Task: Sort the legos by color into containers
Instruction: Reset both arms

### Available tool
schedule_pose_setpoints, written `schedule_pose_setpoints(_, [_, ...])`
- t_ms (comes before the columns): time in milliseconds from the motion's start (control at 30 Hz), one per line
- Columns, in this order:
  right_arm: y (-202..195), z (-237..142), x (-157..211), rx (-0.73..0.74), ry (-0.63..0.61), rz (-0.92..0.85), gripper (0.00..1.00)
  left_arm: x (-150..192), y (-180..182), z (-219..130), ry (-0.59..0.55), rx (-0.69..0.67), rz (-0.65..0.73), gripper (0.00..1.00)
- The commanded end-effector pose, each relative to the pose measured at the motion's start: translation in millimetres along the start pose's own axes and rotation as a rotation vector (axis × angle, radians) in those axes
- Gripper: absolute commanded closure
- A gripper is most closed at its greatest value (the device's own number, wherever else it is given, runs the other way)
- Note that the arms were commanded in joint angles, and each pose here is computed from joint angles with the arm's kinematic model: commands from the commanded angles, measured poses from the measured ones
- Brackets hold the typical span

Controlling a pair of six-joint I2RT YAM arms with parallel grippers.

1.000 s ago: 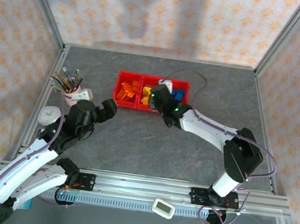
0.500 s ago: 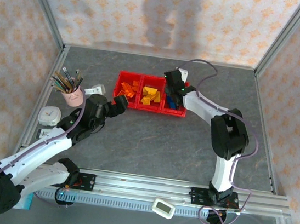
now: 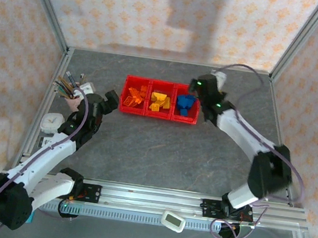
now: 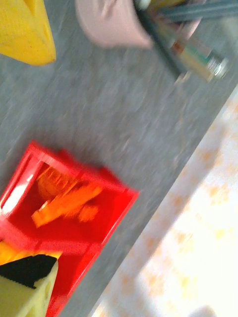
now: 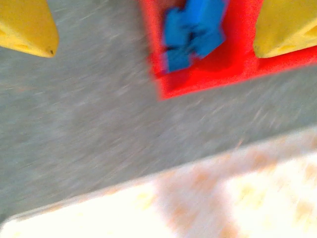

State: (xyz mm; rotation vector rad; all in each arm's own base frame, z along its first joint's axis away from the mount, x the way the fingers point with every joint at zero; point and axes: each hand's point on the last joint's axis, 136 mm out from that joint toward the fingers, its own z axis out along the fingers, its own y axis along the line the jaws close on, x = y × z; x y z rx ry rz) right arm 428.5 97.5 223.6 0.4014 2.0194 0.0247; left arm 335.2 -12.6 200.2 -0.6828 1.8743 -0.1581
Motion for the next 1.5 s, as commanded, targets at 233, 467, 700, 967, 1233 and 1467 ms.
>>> schedule_pose_setpoints(233, [-190,17,36,0.375,-0.250,0.080,0.00,-23,92,27,-0.353,-0.266,0.231,0.01])
schedule_pose_setpoints(467, [-167,29,53,0.118,-0.301,0.015,0.00,-2,74,48,-0.355,-0.063,0.326,0.01])
schedule_pose_setpoints(700, [-156,10,71,-0.024,-0.383,-0.023,0.00,14,55,52,-0.387,0.114,0.395,0.01])
schedule_pose_setpoints(967, [-150,16,72,-0.038,-0.354,-0.051,0.00,10,74,64,-0.363,-0.016,0.343,0.01])
schedule_pose_setpoints(1233, [-150,16,73,-0.038,-0.351,-0.053,0.00,10,74,64,-0.370,-0.016,0.345,0.01])
schedule_pose_setpoints(1467, [-146,17,74,-0.067,-0.340,-0.065,0.00,13,66,66,-0.354,0.025,0.371,0.01])
